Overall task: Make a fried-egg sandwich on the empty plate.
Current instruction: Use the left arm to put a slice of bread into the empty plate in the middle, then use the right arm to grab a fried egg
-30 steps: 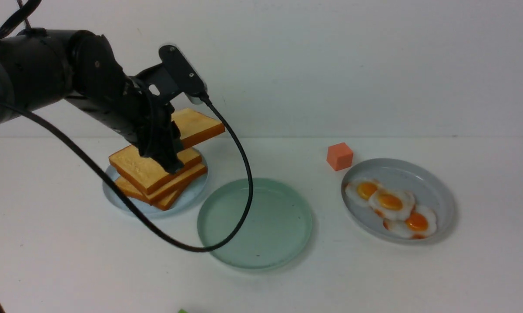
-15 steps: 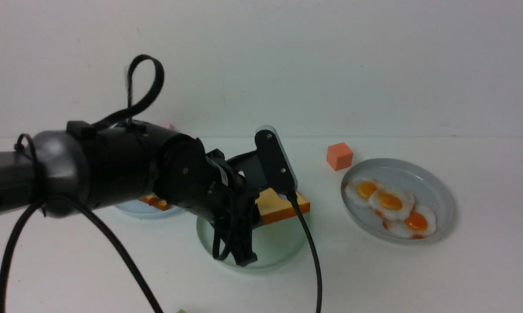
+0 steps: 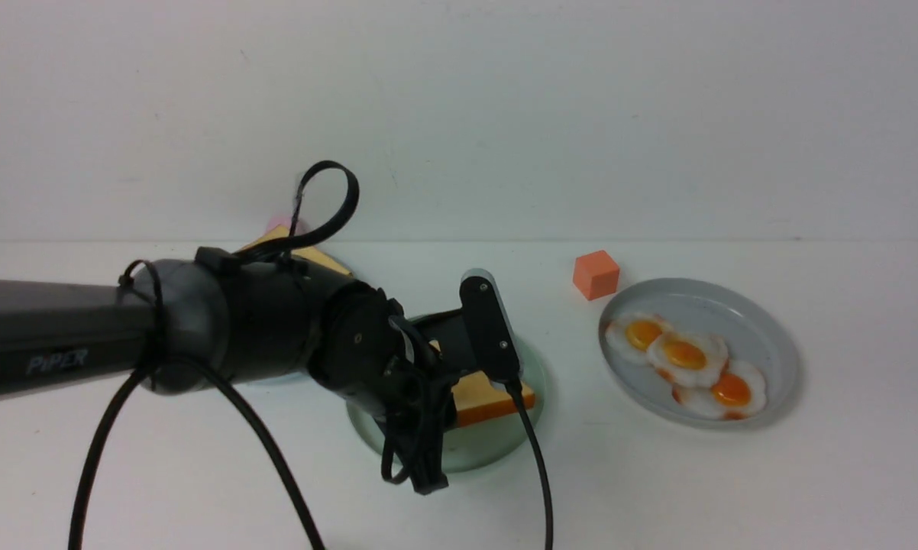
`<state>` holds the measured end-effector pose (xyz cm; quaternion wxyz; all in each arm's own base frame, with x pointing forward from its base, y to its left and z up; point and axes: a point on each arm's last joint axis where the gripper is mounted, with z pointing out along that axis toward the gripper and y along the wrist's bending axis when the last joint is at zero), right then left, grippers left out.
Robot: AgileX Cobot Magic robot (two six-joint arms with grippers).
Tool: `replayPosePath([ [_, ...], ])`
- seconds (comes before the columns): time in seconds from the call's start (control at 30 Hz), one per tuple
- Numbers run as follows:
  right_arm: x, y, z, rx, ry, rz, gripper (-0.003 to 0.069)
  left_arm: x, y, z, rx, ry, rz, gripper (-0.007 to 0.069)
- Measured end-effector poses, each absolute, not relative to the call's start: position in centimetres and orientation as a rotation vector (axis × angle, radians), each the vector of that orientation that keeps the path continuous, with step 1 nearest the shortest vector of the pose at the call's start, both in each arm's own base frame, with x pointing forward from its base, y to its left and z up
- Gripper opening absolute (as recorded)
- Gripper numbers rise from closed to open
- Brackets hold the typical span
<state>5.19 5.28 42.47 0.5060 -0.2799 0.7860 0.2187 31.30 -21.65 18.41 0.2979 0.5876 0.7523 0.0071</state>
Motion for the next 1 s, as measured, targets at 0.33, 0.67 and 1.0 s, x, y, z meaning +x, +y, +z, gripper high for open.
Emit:
replayPosePath([
  [0.33,5.4,5.4,42.2,-0.681,1.94,0.54,0.0126,30.1,-20.9,20.9,1.487,2.078,-0.022,0.052],
  [0.67,12.5,7.9,39.0,-0.672,2.238,0.443,0.0132,23.3,-16.5,35.8,0.798,2.025,-0.334,0.0312],
  [1.0,25.1,9.1,32.5,-0.465,2.578,0.288,0.0139,10.7,-8.3,41.9,0.63,2.026,-0.486,-0.0013],
])
